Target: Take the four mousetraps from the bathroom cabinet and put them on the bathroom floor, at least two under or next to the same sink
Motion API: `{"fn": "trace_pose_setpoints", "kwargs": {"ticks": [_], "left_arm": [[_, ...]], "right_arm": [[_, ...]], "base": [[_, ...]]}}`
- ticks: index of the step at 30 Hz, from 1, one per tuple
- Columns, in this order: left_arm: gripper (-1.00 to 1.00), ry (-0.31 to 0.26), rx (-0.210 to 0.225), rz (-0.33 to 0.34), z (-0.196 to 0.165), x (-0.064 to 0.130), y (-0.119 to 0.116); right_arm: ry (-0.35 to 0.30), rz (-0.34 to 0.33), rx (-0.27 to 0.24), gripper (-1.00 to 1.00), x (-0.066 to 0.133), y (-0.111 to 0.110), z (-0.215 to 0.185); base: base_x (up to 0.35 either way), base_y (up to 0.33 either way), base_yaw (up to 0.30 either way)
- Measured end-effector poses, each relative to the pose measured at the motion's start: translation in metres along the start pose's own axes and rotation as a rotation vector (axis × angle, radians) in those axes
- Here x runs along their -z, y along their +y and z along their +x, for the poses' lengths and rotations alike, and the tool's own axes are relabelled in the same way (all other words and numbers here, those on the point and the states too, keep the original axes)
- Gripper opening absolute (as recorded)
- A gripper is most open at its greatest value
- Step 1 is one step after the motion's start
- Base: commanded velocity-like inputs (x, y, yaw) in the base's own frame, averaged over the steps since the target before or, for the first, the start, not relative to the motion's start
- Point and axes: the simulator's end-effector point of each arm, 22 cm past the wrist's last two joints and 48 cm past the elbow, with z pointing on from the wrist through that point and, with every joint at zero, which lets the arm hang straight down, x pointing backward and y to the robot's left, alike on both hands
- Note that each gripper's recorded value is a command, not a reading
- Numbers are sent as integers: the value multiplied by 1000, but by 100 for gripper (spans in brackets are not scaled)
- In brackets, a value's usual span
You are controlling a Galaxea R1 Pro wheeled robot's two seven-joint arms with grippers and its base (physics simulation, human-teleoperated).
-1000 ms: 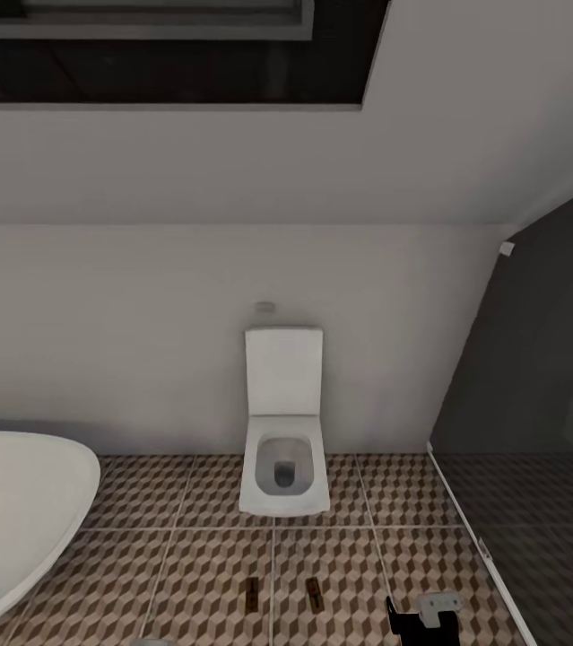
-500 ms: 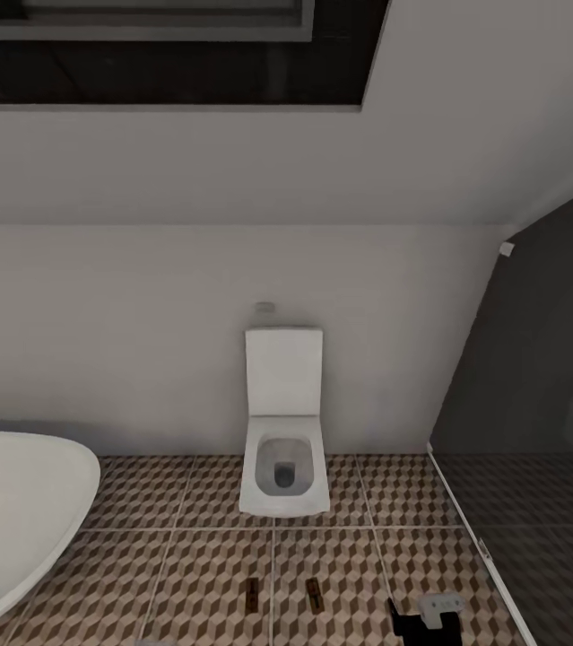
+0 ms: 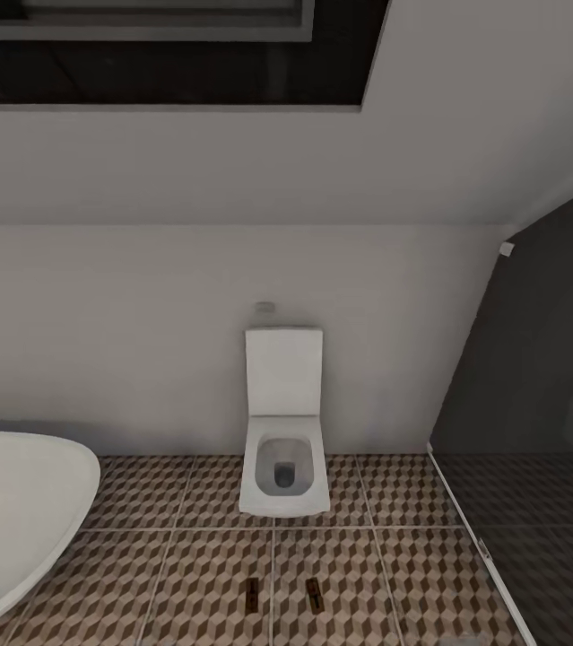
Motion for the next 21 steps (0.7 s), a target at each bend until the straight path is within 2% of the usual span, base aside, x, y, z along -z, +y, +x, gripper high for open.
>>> {"fn": "trace_pose_setpoints", "kwargs": {"ticks": [5, 7, 11, 15, 21], "left_arm": [[100, 42, 27, -26, 32, 8, 14], [100, 73, 40, -38, 55, 15, 19], [100, 101, 43, -45, 79, 24, 23], [100, 114, 46, -44, 91, 29, 21], [100, 126, 55, -27, 96, 30, 4]], "right_arm": [[41, -11, 3, 100, 17, 4, 33], [64, -20, 2, 100, 28, 10, 52], [94, -38, -4, 100, 41, 23, 73], [111, -53, -18, 100, 48, 41, 82], [117, -58, -26, 100, 50, 48, 84]], "base": [[0, 0, 0], [0, 0, 0], [0, 0, 0], [0, 0, 0], [0, 0, 0]]}}
